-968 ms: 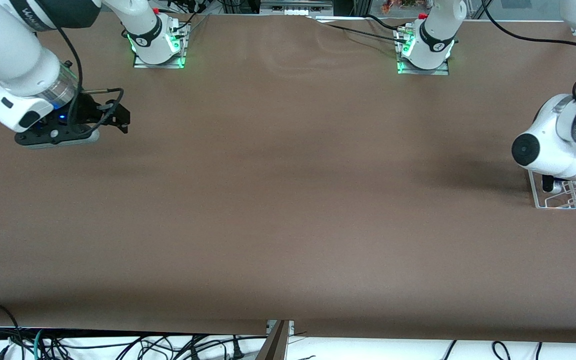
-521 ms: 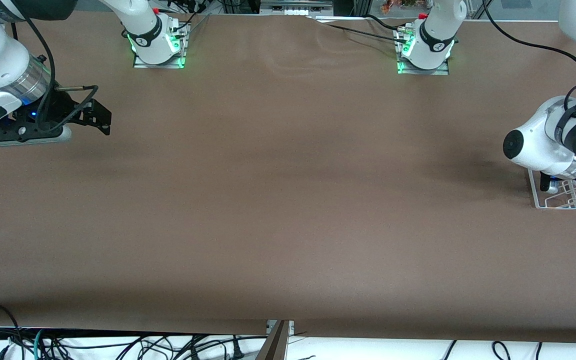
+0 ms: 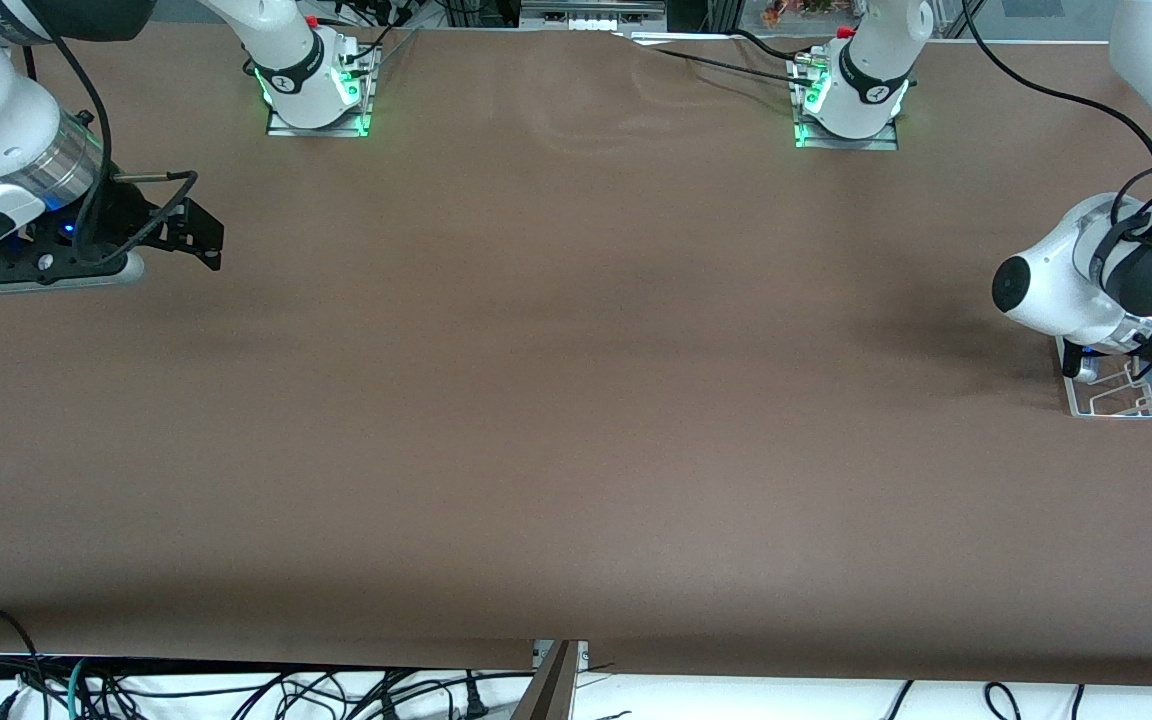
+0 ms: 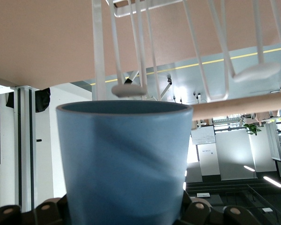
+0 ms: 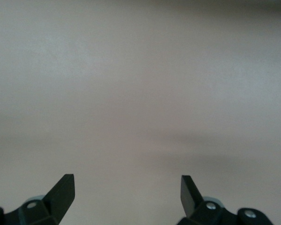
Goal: Transfer cup to left arm and place on rack
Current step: 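Lower the cup into the wire rack slot with the left gripper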
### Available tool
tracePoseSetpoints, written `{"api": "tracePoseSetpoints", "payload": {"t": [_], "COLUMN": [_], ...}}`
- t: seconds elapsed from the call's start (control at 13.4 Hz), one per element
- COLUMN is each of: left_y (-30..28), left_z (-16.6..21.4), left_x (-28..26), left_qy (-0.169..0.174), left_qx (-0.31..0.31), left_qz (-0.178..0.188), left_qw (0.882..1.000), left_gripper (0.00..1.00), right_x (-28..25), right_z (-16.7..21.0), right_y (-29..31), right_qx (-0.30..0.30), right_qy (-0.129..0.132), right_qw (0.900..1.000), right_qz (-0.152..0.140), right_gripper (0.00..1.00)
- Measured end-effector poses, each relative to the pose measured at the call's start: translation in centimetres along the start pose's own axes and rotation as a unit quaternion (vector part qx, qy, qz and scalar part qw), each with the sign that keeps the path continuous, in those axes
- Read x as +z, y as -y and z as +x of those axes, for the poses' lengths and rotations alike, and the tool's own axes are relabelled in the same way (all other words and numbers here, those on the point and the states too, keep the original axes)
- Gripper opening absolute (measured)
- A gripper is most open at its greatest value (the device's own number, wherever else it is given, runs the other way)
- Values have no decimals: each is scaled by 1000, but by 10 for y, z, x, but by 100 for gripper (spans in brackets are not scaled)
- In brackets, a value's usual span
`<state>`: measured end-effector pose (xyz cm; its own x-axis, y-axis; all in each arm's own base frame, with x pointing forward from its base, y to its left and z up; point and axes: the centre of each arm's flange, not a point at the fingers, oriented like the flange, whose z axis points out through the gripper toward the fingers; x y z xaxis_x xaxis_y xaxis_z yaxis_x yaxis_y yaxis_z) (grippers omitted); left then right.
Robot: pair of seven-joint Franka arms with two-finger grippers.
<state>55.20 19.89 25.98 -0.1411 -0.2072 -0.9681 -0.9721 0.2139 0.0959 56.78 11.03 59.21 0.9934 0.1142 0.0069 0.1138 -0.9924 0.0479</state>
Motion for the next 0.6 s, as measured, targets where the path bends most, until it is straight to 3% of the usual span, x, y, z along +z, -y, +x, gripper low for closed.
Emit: {"api": "tracePoseSetpoints", "payload": {"t": [0.6], "left_y": [1], "left_z": [18], "left_x": [3], "left_qy": [0], "left_qx": [2], "left_qz": [12], "left_qw": [1000], "left_gripper": [73], "right_x": [3], "right_z": [1], "right_y": [7], "right_qx": [-6], "right_qy": [2], "right_qw": [1000], "right_qz": [0], "right_gripper": [100]}}
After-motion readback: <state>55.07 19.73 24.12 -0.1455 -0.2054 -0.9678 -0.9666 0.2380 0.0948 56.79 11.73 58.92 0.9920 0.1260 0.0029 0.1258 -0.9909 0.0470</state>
